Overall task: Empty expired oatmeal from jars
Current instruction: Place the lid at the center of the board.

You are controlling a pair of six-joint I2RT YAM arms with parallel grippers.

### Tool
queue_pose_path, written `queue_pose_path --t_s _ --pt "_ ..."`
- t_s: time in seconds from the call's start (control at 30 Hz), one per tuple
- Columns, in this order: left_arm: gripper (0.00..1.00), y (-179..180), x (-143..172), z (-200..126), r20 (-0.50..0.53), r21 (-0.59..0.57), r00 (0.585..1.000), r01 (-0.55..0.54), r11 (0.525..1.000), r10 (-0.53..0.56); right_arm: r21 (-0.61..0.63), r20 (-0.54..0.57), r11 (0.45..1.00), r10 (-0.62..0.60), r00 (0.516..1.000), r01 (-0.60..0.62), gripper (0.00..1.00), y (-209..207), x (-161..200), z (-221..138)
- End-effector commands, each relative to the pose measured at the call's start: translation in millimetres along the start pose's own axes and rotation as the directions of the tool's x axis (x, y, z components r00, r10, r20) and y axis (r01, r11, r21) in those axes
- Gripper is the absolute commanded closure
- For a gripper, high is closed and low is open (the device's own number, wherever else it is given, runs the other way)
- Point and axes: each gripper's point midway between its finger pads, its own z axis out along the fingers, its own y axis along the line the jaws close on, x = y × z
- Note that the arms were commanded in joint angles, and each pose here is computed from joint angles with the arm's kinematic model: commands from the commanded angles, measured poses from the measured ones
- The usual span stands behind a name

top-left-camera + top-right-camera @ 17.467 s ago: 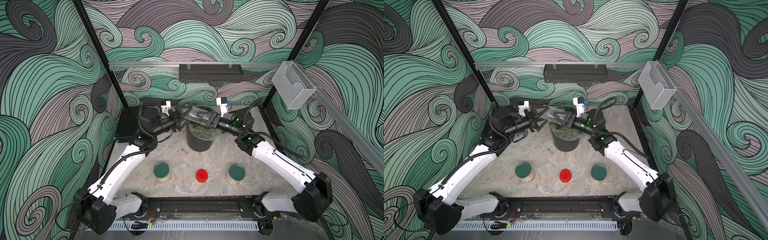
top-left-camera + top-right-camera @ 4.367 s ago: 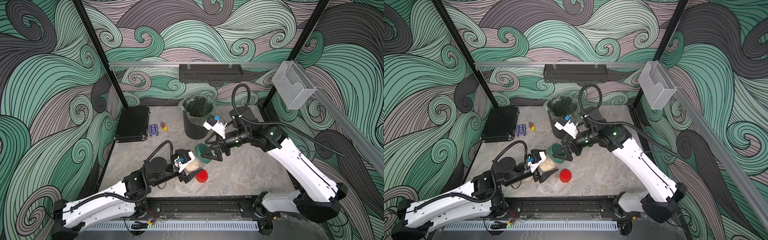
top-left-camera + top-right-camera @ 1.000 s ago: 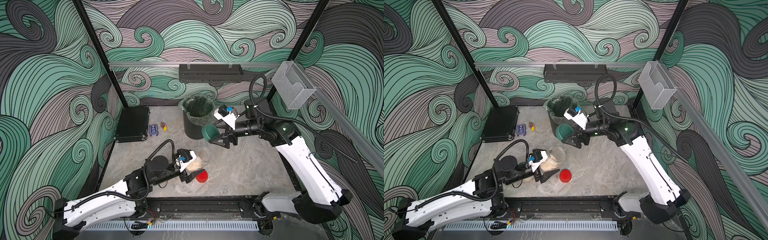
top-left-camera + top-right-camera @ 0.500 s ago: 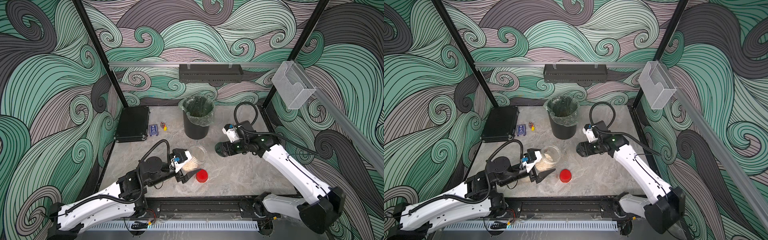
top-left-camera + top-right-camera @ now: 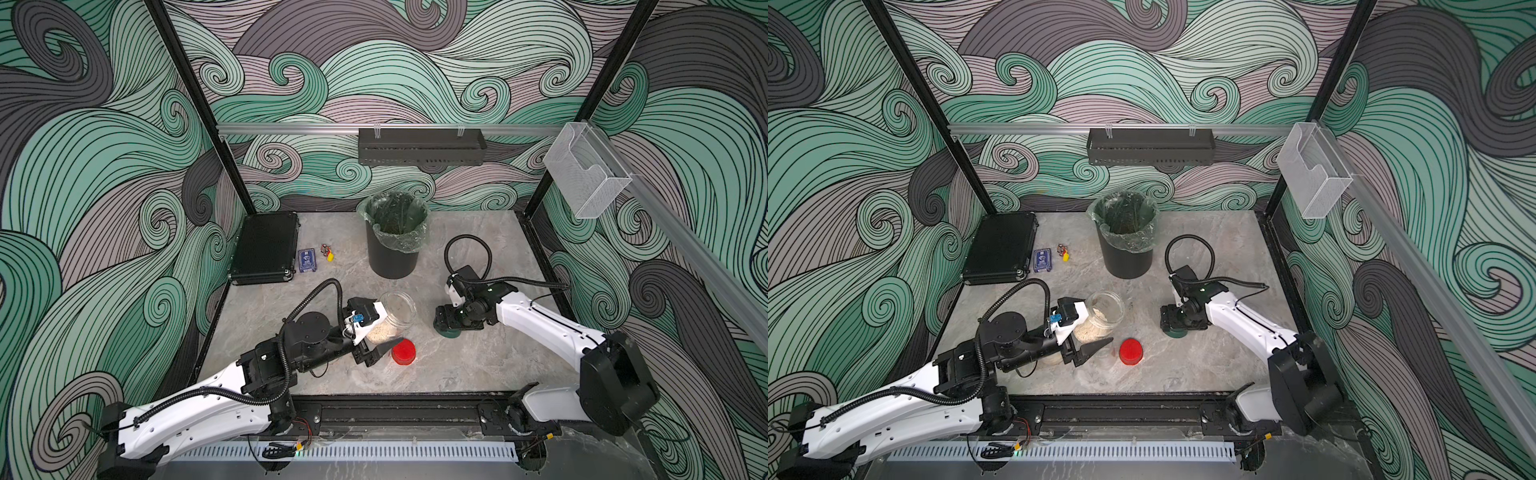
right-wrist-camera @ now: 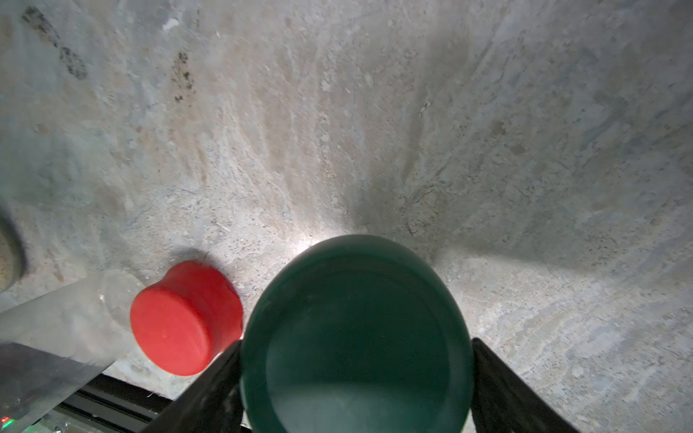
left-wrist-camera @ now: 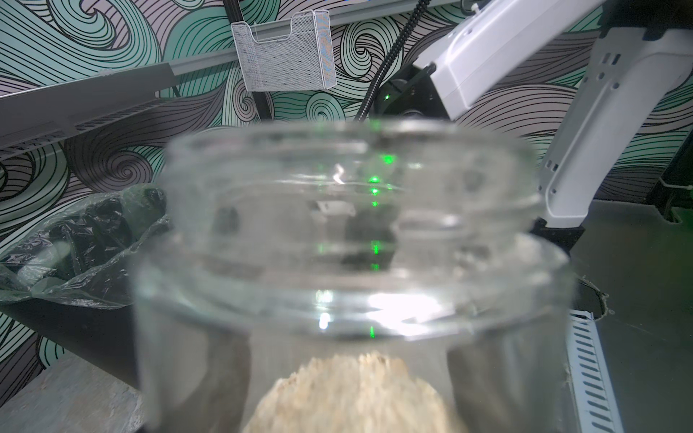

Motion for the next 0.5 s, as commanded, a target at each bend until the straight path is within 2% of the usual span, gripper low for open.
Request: queue_pose_path --t_s 0.0,0.13,0.47 --pt "0.63 10 -50 -11 0.145 -0.037 0.989 0.001 0.999 0.005 -0.014 -0.003 1.0 0.017 1.0 -0.017 0.52 4 0 11" --pt "0.63 10 -50 -12 0.147 -0.039 0.989 0.003 0.999 0.003 -0.022 -0.031 0.999 0.022 0.999 -0.022 0.49 3 8 20" --pt "0.63 13 -50 -15 0.154 -0.052 0.988 0.008 0.999 0.0 0.011 -0.034 1.0 0.026 0.999 -0.025 0.29 -6 15 25"
